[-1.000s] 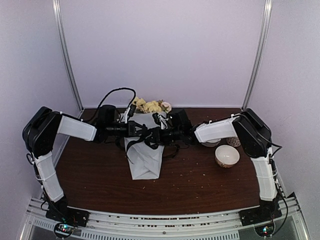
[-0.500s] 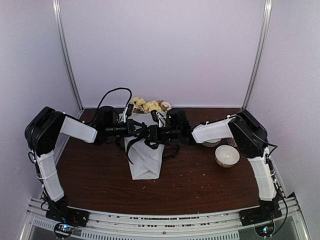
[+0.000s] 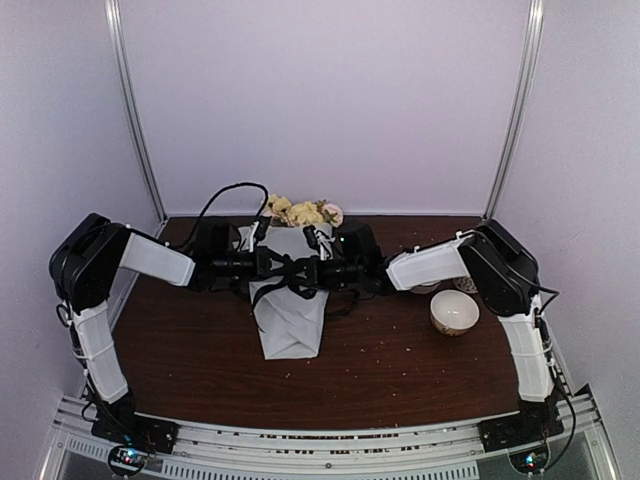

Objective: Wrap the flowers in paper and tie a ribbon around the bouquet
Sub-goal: Cross the ribbon over the folded bouquet.

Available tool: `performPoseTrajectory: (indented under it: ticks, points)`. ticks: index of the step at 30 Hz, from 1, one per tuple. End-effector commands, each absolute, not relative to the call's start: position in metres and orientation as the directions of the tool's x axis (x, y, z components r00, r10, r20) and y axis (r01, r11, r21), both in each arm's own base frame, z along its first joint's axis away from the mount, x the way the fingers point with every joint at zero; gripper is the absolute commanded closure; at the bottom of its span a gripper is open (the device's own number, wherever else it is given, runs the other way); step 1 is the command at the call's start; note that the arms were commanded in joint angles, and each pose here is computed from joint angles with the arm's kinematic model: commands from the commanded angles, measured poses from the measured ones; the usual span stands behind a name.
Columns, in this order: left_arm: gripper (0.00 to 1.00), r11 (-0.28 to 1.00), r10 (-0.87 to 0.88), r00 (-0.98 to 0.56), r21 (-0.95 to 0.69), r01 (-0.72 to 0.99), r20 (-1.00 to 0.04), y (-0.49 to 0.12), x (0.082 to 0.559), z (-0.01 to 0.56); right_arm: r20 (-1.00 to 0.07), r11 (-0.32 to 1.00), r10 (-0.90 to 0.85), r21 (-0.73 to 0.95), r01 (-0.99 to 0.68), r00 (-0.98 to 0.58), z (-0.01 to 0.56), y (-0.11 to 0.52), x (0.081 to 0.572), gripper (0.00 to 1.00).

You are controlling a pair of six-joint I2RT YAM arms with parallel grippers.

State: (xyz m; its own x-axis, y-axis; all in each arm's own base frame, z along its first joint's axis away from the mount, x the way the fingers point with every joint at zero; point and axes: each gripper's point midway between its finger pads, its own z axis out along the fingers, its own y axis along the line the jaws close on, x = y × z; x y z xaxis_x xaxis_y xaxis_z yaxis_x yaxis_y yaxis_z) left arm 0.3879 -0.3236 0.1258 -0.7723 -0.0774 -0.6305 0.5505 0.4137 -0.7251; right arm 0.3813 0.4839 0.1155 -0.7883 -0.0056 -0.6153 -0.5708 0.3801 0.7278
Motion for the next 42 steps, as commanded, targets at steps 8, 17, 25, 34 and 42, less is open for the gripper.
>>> performPoseTrajectory:
  ticks: [8,17,25,34,42]
  points:
    - [0.52,0.628,0.323,-0.632,-0.34,0.7,-0.704,-0.289,0.35,0.14,-0.496,0.463,-0.087,0.748,-0.476,-0.864,0.104,0.455,0.356,1.0]
    - [0.59,0.653,0.297,-0.574,-0.276,0.705,-0.764,-0.289,0.404,0.181,-0.435,0.457,-0.101,0.779,-0.43,-0.895,0.084,0.459,0.351,1.0]
    - [0.58,0.567,0.484,-0.544,-0.228,0.792,-0.686,-0.339,0.423,0.129,-0.413,0.454,-0.078,0.796,-0.401,-0.907,0.069,0.462,0.351,1.0]
    - [0.52,0.56,0.636,-0.507,-0.104,0.822,-0.582,-0.338,0.407,0.074,-0.411,0.446,-0.059,0.805,-0.392,-0.91,0.066,0.465,0.354,1.0]
    - [0.57,0.654,0.624,-0.527,0.017,0.756,-0.577,-0.329,0.433,0.056,-0.402,0.425,-0.055,0.819,-0.386,-0.914,0.065,0.468,0.351,1.0]
